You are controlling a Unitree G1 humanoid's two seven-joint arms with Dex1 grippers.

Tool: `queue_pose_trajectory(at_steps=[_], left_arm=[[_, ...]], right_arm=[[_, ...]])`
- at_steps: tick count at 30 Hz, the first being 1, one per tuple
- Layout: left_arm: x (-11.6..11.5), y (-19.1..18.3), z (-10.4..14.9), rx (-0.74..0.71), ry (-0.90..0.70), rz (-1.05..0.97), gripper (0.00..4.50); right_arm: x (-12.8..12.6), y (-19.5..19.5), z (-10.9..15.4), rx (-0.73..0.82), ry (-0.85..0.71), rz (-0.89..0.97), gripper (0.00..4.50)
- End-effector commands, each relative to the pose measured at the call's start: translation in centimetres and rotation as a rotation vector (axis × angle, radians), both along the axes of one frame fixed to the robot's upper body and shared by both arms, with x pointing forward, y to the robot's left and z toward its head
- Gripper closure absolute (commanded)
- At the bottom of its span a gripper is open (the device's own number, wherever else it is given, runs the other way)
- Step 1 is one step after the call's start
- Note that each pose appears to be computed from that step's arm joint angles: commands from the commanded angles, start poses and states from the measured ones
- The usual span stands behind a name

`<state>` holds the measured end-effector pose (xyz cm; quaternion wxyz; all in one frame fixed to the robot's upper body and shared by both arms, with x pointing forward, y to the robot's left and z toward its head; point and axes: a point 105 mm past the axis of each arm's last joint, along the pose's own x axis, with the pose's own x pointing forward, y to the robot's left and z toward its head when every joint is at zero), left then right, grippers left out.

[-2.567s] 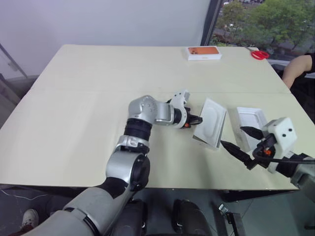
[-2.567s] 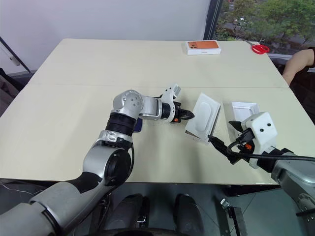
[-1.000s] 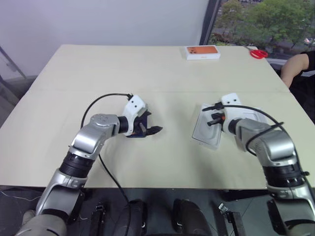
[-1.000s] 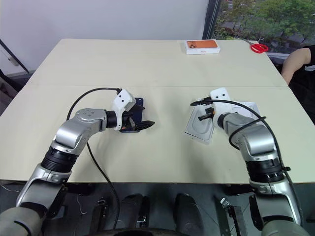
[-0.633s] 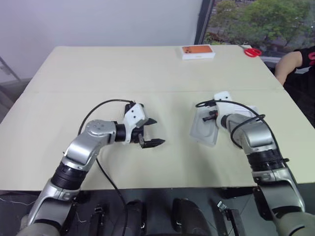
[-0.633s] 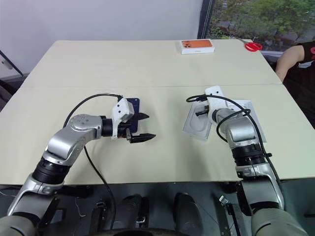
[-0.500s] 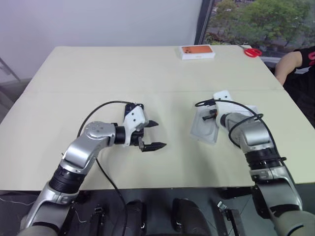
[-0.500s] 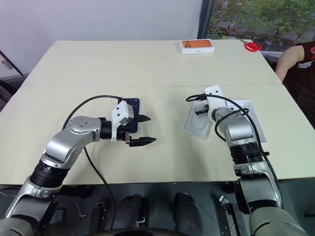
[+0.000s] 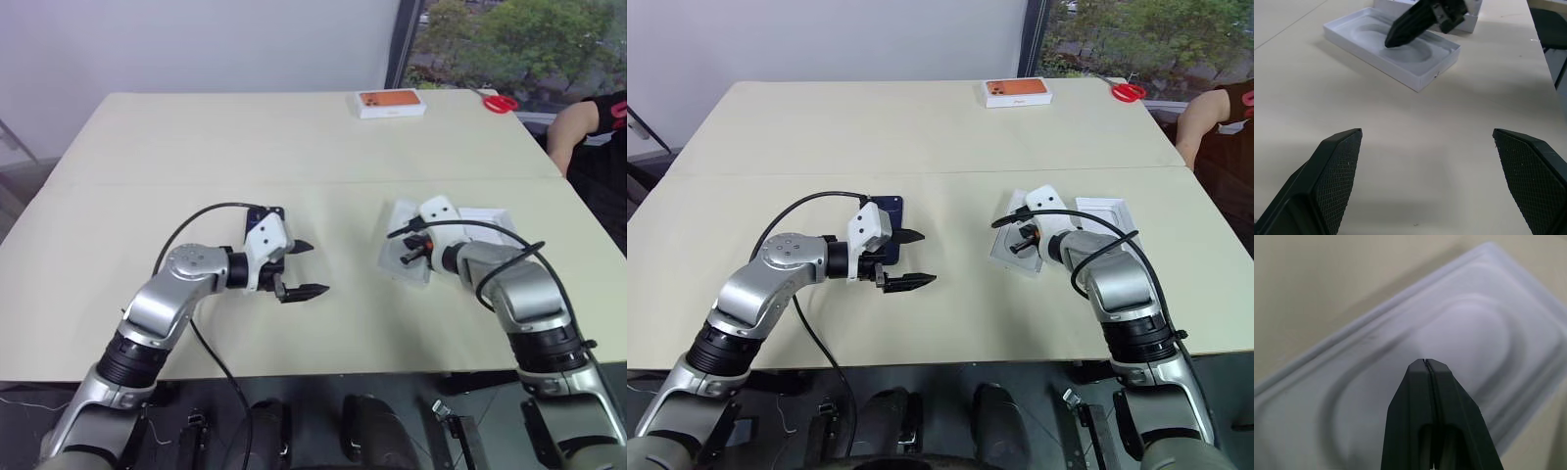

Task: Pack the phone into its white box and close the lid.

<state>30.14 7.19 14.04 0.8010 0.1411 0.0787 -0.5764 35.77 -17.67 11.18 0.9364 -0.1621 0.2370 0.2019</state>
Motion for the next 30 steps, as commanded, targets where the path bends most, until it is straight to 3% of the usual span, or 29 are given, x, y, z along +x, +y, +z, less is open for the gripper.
queue_pose_trajectory(at_steps=[1, 7, 17, 24, 27, 30], left_arm=[[0.4, 0.8, 0.8, -0.01, -0.037, 0.022, 0.0], [0.6, 1.5, 0.8, -0.004, -0.037, 0.049, 0.0], [0.7, 3.2, 0.5, 0.019, -0.024, 0.098, 0.0], [0.8, 5.2, 0.0, 0.05, -0.011, 0.158, 0.0], [1.0, 6.4, 0.2, 0.054, -0.011, 0.208, 0.0], [1.8, 8.5, 1.1, 0.0, 0.016, 0.329, 0.0]], right_arm=[[-0.5, 1.2, 0.7, -0.01, -0.019, 0.07, 4.49], [-1.0, 2.2, 0.6, -0.009, 0.001, 0.131, 4.49], [-5.0, 4.2, -0.2, -0.055, 0.058, 0.415, 4.49], [-6.3, 3.7, 0.0, -0.114, 0.055, 0.483, 4.49], [-4.9, 3.0, 1.5, -0.144, -0.026, 0.429, 4.49], [-3.5, 3.3, 4.7, -0.129, -0.153, 0.4, 4.49]])
